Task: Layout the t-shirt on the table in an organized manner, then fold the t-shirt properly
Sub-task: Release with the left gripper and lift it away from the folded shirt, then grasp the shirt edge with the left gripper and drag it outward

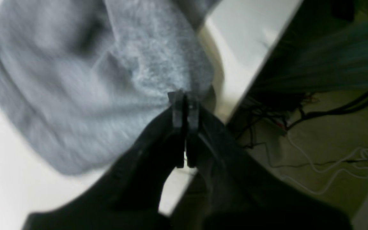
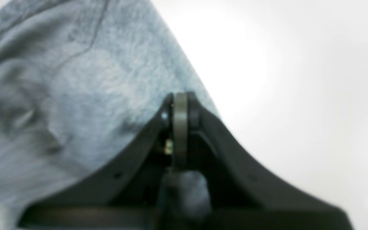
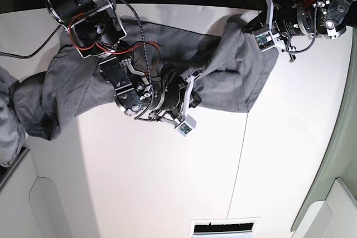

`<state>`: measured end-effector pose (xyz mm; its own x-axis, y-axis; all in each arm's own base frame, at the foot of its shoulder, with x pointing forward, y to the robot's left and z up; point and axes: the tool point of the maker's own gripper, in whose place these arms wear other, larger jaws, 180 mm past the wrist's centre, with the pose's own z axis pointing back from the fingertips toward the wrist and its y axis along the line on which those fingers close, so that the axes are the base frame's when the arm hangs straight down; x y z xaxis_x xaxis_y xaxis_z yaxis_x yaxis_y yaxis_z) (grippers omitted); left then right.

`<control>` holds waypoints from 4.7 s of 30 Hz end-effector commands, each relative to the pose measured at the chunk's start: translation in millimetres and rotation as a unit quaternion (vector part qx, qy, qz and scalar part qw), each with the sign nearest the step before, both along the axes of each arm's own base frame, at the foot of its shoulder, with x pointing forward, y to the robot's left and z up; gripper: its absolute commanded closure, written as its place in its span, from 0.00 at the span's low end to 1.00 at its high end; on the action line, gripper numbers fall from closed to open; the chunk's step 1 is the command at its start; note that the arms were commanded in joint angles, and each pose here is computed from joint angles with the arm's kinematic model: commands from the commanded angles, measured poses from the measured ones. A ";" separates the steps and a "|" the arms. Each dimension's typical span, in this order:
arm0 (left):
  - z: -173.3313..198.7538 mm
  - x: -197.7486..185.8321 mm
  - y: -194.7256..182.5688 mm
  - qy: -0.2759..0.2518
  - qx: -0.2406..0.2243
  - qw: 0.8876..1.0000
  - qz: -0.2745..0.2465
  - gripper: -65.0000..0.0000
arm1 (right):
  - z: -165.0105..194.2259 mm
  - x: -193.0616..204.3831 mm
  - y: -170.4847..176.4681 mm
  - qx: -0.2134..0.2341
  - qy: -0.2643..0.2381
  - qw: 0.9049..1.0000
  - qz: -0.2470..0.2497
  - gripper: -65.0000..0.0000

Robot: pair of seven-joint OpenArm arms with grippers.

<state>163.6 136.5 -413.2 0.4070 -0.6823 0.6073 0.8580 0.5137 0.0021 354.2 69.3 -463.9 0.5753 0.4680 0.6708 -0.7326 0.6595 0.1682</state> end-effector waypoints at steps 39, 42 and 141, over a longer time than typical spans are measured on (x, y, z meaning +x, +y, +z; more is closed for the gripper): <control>29.6 168.7 10.1 -0.117 -0.109 0.964 0.214 0.86 | 60.0 91.8 -22.8 -0.032 -0.093 0.985 -0.143 0.45; 15.6 178.2 -0.9 -0.100 -0.126 0.961 0.227 0.86 | 45.7 78.1 -18.6 -0.035 -0.075 0.988 -0.133 0.45; -34.9 79.1 -94.6 0.054 -0.149 0.979 0.128 0.70 | 44.5 4.5 -326.3 -0.027 -0.002 0.896 -0.444 0.32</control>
<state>233.7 43.0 -456.3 0.6343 -0.3567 0.6858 0.6811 0.6775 -0.2777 348.3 -250.4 -432.7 0.7638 -0.1489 0.6280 0.0893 0.9880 0.1256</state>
